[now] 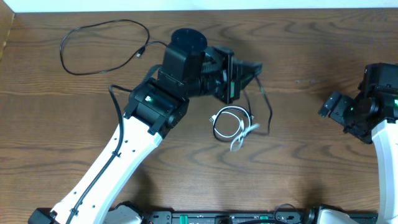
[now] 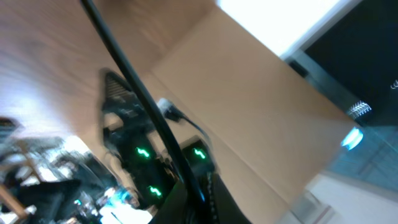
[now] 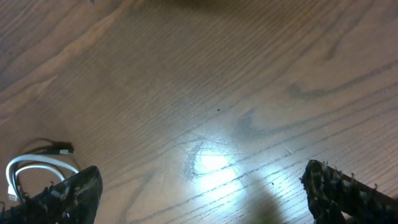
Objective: Untangle cables
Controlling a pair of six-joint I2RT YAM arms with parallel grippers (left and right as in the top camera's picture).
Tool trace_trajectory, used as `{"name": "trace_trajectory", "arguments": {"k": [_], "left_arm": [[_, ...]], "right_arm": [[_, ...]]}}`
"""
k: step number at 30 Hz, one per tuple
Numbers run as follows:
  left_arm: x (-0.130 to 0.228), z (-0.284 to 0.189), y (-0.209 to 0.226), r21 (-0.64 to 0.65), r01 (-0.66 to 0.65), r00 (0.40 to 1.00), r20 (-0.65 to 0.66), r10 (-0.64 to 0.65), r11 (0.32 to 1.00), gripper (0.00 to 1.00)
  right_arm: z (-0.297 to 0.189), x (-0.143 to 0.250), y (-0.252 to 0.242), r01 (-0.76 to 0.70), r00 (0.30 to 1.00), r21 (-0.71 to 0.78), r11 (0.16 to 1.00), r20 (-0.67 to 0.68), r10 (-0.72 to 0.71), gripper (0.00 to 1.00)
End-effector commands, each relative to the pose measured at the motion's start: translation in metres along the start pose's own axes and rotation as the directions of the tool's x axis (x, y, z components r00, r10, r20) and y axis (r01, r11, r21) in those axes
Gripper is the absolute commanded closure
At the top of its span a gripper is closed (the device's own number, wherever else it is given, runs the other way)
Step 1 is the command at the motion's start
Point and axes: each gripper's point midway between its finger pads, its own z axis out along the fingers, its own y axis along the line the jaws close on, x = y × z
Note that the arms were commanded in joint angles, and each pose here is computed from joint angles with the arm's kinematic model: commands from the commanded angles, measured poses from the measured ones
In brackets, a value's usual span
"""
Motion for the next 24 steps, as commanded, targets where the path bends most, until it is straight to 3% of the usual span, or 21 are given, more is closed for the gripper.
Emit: {"name": "trace_trajectory", "arguments": {"k": [1, 5, 10, 13, 17, 19, 22, 24], "left_arm": [[-0.01, -0.002, 0.007, -0.031, -0.071, 0.996, 0.054, 0.072, 0.997, 0.93], [-0.005, -0.002, -0.002, 0.006, -0.094, 0.995, 0.039, 0.094, 0.996, 0.93], [0.001, -0.002, -0.016, 0.062, -0.129, 0.992, 0.021, 0.128, 0.99, 0.93], [-0.005, -0.002, -0.02, 0.078, -0.122, 0.991, 0.062, 0.117, 0.99, 0.93], [-0.023, -0.007, -0.033, 0.146, -0.04, 0.989, 0.149, 0.018, 0.988, 0.93], [-0.035, -0.013, -0.046, 0.205, -0.031, 0.98, 0.199, -0.01, 0.978, 0.93], [-0.046, -0.026, -0.069, 0.29, -0.02, 0.976, 0.213, -0.044, 0.957, 0.93], [-0.049, -0.034, -0.083, 0.335, -0.037, 0.977, 0.209, -0.036, 0.941, 0.93]], "right_arm": [[-0.002, -0.002, -0.001, -0.021, 1.0, 0.0, 1.0, 0.009, 0.021, 0.01], [-0.005, -0.032, 0.014, -0.035, 0.991, -0.072, 0.997, 0.129, 0.044, 0.01], [-0.008, -0.039, 0.03, -0.078, 0.985, -0.162, 0.984, 0.138, 0.1, 0.01], [-0.018, -0.05, 0.063, -0.036, 0.983, -0.333, 0.942, 0.158, 0.093, 0.01], [-0.031, -0.02, 0.103, -0.066, 0.998, -0.544, 0.837, -0.023, 0.064, 0.01], [-0.039, 0.006, 0.118, -0.013, 0.995, -0.612, 0.79, -0.087, -0.052, 0.01], [-0.05, 0.047, 0.143, 0.159, 0.955, -0.686, 0.71, -0.074, -0.286, 0.16], [-0.057, 0.072, 0.159, 0.263, 0.908, -0.724, 0.637, -0.037, -0.417, 0.32]]}}
